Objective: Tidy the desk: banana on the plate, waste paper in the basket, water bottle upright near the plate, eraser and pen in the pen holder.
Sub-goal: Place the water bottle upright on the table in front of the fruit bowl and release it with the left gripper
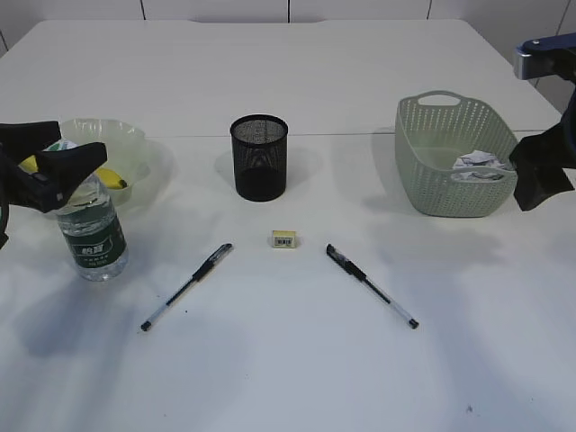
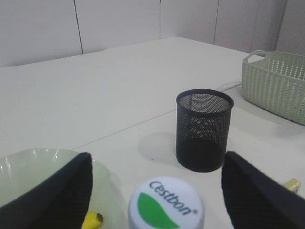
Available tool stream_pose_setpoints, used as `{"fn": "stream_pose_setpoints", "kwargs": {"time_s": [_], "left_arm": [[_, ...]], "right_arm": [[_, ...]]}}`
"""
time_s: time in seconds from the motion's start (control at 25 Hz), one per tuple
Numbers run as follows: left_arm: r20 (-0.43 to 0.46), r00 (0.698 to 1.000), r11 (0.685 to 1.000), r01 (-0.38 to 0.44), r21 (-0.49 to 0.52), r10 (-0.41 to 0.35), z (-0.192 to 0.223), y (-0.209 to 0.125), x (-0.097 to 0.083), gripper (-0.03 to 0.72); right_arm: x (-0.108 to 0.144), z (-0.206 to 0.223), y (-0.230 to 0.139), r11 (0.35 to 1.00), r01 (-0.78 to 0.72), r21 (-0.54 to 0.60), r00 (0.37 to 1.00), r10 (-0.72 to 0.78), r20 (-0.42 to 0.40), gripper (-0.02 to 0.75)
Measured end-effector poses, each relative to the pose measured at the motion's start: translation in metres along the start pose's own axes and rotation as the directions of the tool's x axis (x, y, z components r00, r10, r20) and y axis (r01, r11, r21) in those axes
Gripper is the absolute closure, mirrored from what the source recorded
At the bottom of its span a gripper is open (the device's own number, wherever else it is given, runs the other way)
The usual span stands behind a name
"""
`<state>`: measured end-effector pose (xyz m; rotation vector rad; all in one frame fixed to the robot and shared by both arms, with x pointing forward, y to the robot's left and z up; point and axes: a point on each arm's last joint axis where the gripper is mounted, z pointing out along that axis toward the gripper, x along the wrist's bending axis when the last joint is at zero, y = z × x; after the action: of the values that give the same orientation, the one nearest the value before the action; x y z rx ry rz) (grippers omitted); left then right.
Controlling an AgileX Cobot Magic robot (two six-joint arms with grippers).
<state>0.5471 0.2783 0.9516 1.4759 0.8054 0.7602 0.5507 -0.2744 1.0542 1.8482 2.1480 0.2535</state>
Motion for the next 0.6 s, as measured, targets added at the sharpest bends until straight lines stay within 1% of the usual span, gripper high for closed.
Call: {"fn": "stream_pose_setpoints", "kwargs": {"time_s": [0.12,0.32,0.48,0.6], "left_arm": [[0.000,1.000,1.000,-0.002,-0.002,0.002,0.000,0.001,0.000,0.095],[0.000,1.000,0.999,0.031,-0.006,-0.031,-0.001,0.002,-0.001,0.095],[-0.003,1.000,0.999,0.025,-0.032,-0.025,-0.003,0.012,-0.002,0.095],[-0.029,0.999,0.998,0.023,-0.054,-0.025,-0.005,0.021,-0.001,0.095]], "right_arm": [[0.000,0.000,0.000,1.000,0.000,0.000,1.000,0.000,0.000,0.181],[0.000,0.000,0.000,1.000,0.000,0.002,1.000,0.000,0.000,0.181],[0.000,0.000,-0.002,1.000,0.000,0.017,1.000,0.000,0.000,0.181],[0.000,0.000,-0.002,1.000,0.000,0.024,1.000,0.000,0.000,0.181]]}}
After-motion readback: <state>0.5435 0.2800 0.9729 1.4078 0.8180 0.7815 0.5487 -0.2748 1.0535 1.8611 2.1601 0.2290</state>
